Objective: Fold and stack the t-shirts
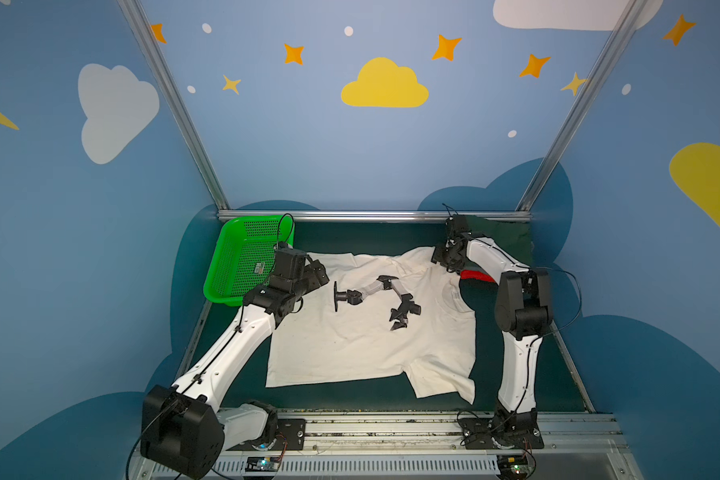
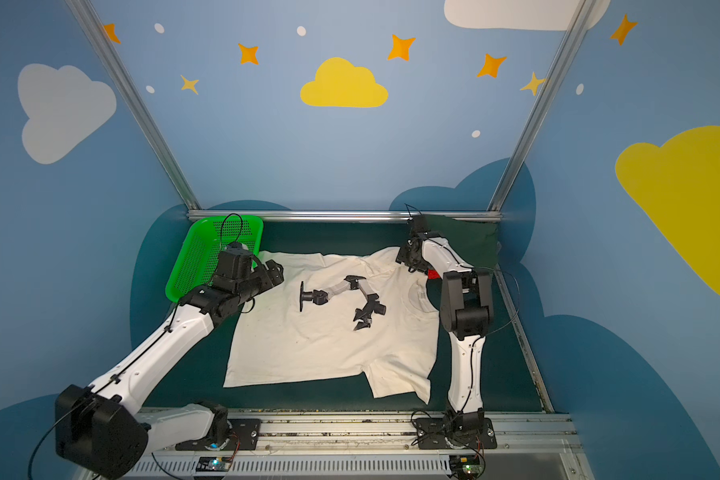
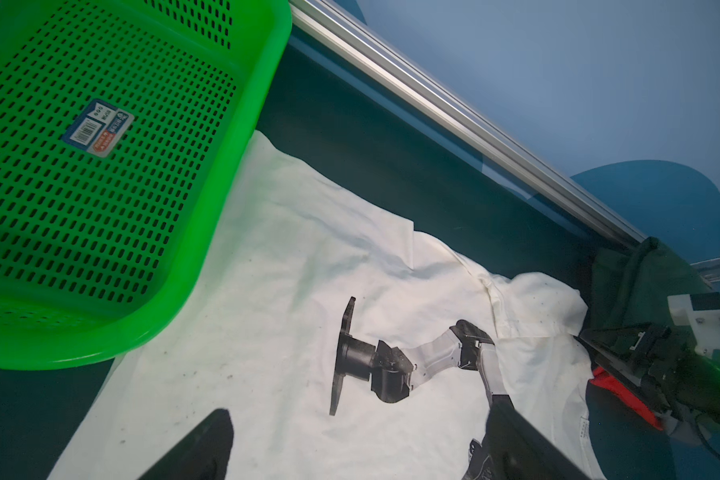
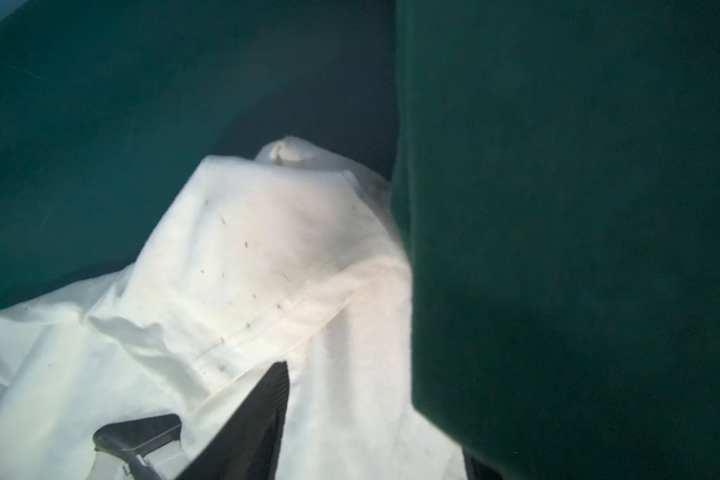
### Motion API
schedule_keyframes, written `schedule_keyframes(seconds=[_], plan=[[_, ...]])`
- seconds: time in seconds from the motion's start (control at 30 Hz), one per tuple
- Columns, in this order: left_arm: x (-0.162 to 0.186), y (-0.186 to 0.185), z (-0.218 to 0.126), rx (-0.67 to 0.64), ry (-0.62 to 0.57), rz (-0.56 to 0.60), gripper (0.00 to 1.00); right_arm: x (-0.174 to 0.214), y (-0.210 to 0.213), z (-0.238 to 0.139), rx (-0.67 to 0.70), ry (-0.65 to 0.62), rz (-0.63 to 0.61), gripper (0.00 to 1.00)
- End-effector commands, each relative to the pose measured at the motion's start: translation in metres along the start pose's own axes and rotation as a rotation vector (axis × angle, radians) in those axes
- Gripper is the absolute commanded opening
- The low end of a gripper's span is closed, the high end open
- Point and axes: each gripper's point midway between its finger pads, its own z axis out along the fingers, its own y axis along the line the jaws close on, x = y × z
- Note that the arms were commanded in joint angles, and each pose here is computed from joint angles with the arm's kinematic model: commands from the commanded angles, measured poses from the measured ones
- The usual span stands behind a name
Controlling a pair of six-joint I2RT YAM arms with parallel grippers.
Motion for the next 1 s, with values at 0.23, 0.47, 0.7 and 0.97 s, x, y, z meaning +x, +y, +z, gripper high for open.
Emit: schedule_keyframes(seconds=[0.23, 0.47, 0.7, 0.97], plan=[[-0.006, 0.015, -0.006, -0.034, -0.016, -0.005, 0.94, -0.009, 0.002, 0.021, 0.001, 0.029, -0.023, 0.55], [-0.005, 0.018, -0.007, -0.036, -0.008, -0.015, 0.94, -0.016, 0.004, 0.033, 0.005, 0.026, -0.043, 0.50], [-0.004, 0.011, -0.013, 0.007, 0.004, -0.034, 0.94, -0.020, -0.010, 0.043, 0.075, 0.027, -0.064, 0.50], [-0.004, 0.012, -0.015, 0.007, 0.003, -0.030, 0.94, -0.031, -0.016, 0.044, 0.119, -0.002, -0.084, 0.41]])
